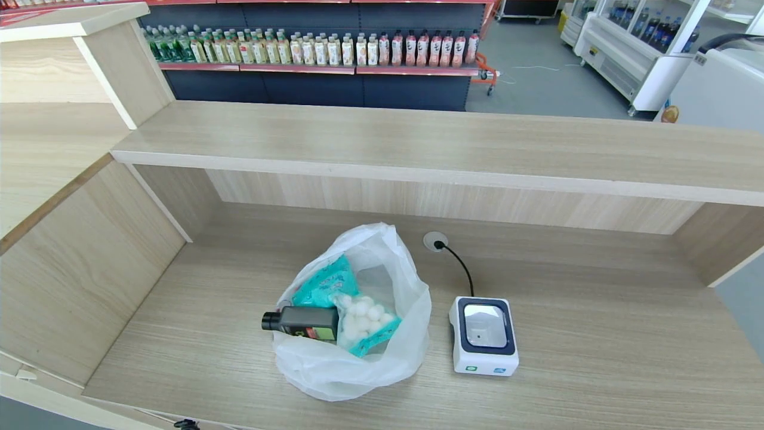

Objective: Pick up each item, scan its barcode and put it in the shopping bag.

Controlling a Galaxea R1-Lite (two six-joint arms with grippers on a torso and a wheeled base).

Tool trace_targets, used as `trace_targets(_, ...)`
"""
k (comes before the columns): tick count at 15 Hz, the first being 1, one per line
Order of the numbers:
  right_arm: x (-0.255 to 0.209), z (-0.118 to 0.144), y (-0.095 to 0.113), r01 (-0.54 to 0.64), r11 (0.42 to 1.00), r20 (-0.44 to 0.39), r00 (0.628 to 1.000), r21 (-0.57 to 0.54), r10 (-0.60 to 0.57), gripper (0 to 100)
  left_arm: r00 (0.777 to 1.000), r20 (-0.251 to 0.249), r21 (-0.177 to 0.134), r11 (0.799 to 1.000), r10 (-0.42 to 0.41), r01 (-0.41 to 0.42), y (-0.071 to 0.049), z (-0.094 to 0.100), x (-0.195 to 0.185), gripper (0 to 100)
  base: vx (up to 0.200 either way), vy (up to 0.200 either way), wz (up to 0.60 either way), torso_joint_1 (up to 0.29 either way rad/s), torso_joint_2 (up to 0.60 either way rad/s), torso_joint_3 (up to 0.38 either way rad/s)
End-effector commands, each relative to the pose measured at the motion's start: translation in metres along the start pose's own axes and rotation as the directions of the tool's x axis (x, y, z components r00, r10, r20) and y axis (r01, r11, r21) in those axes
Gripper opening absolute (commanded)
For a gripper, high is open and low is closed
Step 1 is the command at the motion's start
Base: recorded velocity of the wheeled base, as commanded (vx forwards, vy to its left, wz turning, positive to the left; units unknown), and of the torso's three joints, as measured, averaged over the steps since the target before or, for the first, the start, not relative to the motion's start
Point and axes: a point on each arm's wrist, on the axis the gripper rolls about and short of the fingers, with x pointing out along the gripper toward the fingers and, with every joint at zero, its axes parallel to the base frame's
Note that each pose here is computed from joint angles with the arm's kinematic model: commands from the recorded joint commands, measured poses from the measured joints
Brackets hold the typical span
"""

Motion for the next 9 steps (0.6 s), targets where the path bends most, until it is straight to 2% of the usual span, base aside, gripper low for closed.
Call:
trace_targets(1,0.0002,0.0,0.0,0.0,1.0,-0.002,1.0,0.001,0.0,100,1.0,0.0,0.0,1.0,0.0,0.0,0.0,-0.0001,0.0,100,0.0,0.0,0.0,0.0,0.0,0.0)
trace_targets(9,0.0002,0.0,0.0,0.0,1.0,-0.002,1.0,0.001,0.0,100,1.0,0.0,0.0,1.0,0.0,0.0,0.0,-0.0001,0.0,100,0.0,0.0,0.0,0.0,0.0,0.0)
